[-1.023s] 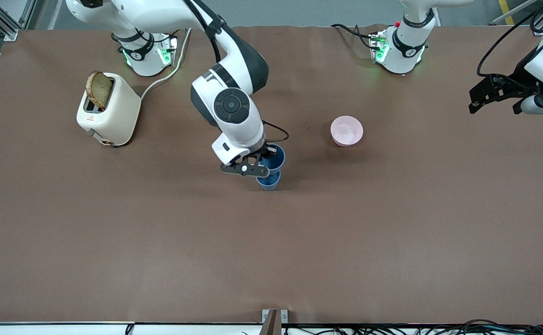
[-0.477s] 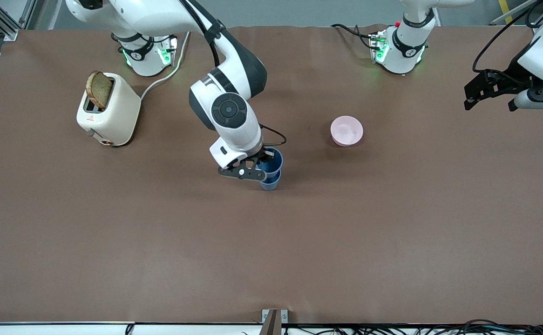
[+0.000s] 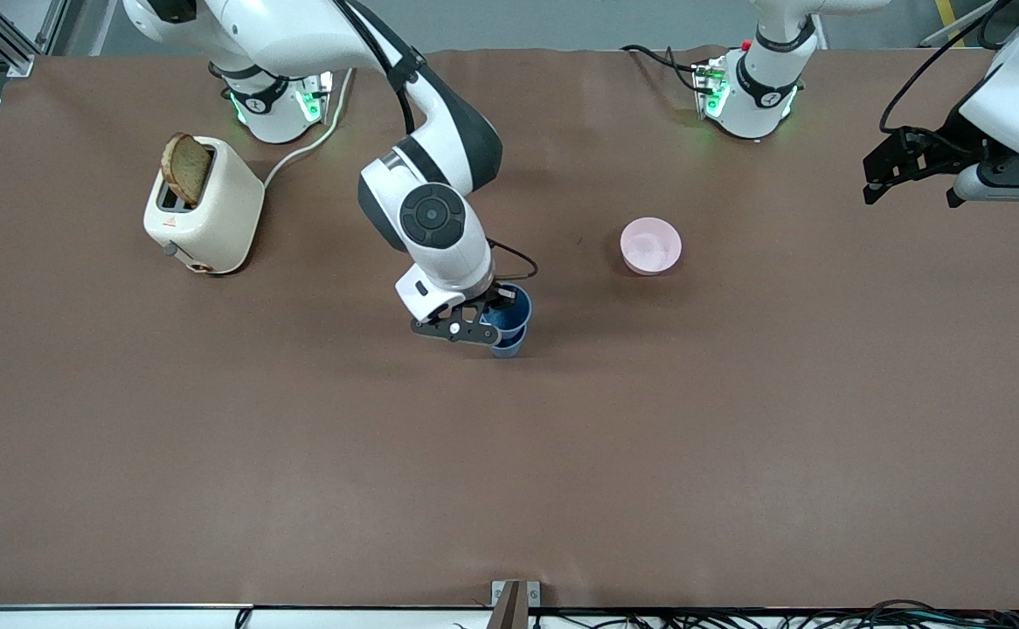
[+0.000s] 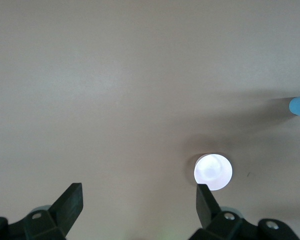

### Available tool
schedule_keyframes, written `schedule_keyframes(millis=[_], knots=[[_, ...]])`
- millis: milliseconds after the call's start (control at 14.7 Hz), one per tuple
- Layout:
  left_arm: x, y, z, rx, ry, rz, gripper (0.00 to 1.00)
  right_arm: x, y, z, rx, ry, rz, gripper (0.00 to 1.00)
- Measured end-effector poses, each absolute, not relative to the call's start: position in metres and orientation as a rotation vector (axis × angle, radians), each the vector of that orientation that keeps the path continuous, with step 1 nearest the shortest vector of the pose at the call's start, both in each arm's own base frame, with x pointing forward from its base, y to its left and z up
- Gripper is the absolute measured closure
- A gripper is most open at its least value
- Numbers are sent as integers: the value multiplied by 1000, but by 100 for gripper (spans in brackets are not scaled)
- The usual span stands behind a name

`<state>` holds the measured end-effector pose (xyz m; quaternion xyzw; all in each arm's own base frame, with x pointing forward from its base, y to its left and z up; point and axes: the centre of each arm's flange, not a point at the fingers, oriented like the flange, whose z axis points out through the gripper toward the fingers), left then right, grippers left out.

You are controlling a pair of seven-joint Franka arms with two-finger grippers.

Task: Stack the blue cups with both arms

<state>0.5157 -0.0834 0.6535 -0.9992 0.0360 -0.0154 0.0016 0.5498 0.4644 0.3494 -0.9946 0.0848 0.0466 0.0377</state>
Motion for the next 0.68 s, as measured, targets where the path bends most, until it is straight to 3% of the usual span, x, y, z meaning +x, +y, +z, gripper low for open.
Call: schedule_keyframes(millis=[409,614,682], knots=[[515,-82,656,-3136,108,-54,0,562,452,358,-3049,295,108,26],[514,-81,657,-3136,106,-59,0,604,379,418,-3052,436,0,1],[514,-81,658,-3136,105,-60,0,616,343,445,-3060,483,-24,0]])
